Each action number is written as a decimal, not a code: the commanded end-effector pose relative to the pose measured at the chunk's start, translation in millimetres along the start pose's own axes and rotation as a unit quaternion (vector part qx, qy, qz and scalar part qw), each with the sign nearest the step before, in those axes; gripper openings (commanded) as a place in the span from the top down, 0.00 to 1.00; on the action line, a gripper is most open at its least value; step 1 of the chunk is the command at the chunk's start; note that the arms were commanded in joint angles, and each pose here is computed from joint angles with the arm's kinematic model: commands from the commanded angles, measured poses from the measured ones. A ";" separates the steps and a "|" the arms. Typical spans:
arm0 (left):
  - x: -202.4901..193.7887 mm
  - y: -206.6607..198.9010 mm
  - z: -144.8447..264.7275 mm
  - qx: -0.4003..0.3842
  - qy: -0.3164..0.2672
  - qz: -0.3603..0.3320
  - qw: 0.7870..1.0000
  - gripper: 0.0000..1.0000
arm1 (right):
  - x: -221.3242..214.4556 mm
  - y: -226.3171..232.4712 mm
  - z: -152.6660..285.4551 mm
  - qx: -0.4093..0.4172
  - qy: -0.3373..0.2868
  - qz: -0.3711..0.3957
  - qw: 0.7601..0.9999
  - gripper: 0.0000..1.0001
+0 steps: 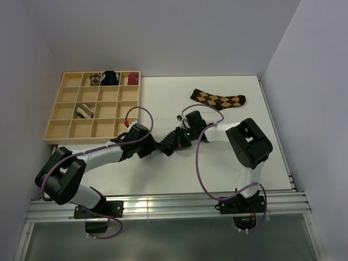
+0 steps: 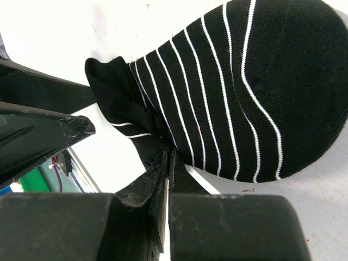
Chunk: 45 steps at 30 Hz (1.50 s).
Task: Roll the socks
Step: Roll the sock at the center of the board.
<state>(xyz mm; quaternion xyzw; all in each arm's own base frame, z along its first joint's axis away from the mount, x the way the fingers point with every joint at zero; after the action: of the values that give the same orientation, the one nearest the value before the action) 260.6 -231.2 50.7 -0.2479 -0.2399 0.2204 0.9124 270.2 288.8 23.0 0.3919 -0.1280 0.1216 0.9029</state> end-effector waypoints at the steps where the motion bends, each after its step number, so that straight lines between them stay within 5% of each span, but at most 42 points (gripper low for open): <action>1: 4.5 -23.5 -4.5 -0.058 -0.012 0.049 0.997 0.40 | -17.1 -30.9 -7.8 -0.067 0.023 -0.005 0.997 1.00; 12: 10.3 -27.2 -18.5 -0.048 -0.023 0.083 0.995 0.44 | -19.6 -33.3 -5.9 -0.073 0.027 -0.005 0.997 1.00; 28: -3.4 -4.0 -40.0 0.035 -0.004 0.055 0.998 0.77 | -17.4 -27.9 1.2 -0.078 0.017 0.014 0.997 0.96; 31: -4.3 0.5 -37.9 0.066 -0.005 0.039 0.997 0.88 | -9.1 -14.5 10.5 -0.077 -0.009 0.050 0.996 0.83; 35: 2.2 -8.7 -31.3 0.085 -0.018 0.017 0.996 0.89 | 1.3 4.2 24.8 -0.097 -0.066 0.111 0.987 0.70; 41: 3.8 -15.9 -23.3 0.099 -0.014 0.001 0.995 0.89 | 26.6 28.7 53.6 -0.140 -0.195 0.198 0.951 0.65; 45: -0.3 -16.9 -24.4 0.100 -0.002 0.002 0.995 0.89 | 23.9 47.1 56.6 -0.131 -0.229 0.262 0.928 0.62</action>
<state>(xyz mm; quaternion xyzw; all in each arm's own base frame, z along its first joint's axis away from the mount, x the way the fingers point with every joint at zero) 278.9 -254.9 42.5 -0.1749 -0.2206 0.2524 0.9258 253.0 279.4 80.0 0.2738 -0.3583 0.2254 0.8636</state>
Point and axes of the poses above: each gripper's point midway between its finger pads, its own z axis back along the fingers, its own y axis along the line the jaws close on, x = y × z, the point moved 1 cm from there along z, back along the fingers, and after that the axes turned 3 degrees about z, right-handed, at the moved point
